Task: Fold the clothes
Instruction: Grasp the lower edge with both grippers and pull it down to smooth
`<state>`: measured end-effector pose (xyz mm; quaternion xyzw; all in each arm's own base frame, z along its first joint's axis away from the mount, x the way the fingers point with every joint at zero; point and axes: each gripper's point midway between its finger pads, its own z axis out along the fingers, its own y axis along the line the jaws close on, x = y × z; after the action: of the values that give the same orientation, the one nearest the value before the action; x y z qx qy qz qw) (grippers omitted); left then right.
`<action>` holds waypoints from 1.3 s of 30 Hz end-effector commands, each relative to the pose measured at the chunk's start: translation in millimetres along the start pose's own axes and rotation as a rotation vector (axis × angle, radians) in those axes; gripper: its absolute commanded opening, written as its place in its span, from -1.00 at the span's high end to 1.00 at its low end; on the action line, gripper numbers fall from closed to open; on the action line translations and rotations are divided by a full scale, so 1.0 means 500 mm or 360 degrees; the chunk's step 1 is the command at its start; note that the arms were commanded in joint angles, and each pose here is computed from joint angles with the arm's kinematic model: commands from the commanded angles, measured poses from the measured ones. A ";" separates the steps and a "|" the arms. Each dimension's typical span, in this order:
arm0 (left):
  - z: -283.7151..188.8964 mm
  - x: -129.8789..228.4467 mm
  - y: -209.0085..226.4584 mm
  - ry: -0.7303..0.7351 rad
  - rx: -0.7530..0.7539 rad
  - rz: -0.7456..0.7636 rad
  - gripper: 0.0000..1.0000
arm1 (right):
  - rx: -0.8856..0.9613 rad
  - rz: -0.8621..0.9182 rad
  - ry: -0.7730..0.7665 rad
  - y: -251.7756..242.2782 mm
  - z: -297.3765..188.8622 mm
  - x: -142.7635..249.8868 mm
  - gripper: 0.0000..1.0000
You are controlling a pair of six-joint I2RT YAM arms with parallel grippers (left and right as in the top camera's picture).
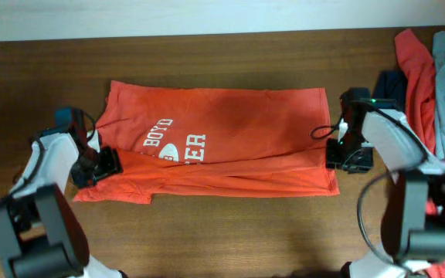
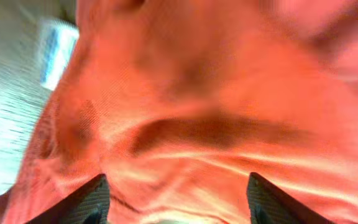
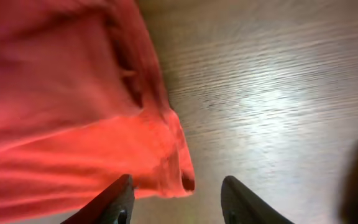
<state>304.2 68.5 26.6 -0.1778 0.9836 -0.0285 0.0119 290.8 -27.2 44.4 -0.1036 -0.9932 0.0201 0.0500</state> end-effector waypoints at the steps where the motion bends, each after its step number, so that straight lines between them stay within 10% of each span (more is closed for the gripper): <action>1: -0.056 -0.016 -0.027 -0.0157 0.0062 0.0087 -0.44 | 0.0004 0.0012 -0.0153 -0.009 -0.051 -0.015 -0.03; 20: -0.088 -0.137 -0.004 -0.0575 -0.0110 0.0091 -0.47 | 0.0006 -0.0011 -0.0154 -0.011 -0.055 -0.013 -0.07; 39: 0.017 -0.137 0.002 -0.0403 -0.0128 0.0097 -0.35 | 0.0008 -0.0011 -0.0131 -0.011 -0.054 -0.006 -0.06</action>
<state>368.2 91.9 21.5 -0.1601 0.9777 0.0282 0.1327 291.6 -27.6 65.4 -0.0990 -0.9947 0.0189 0.0195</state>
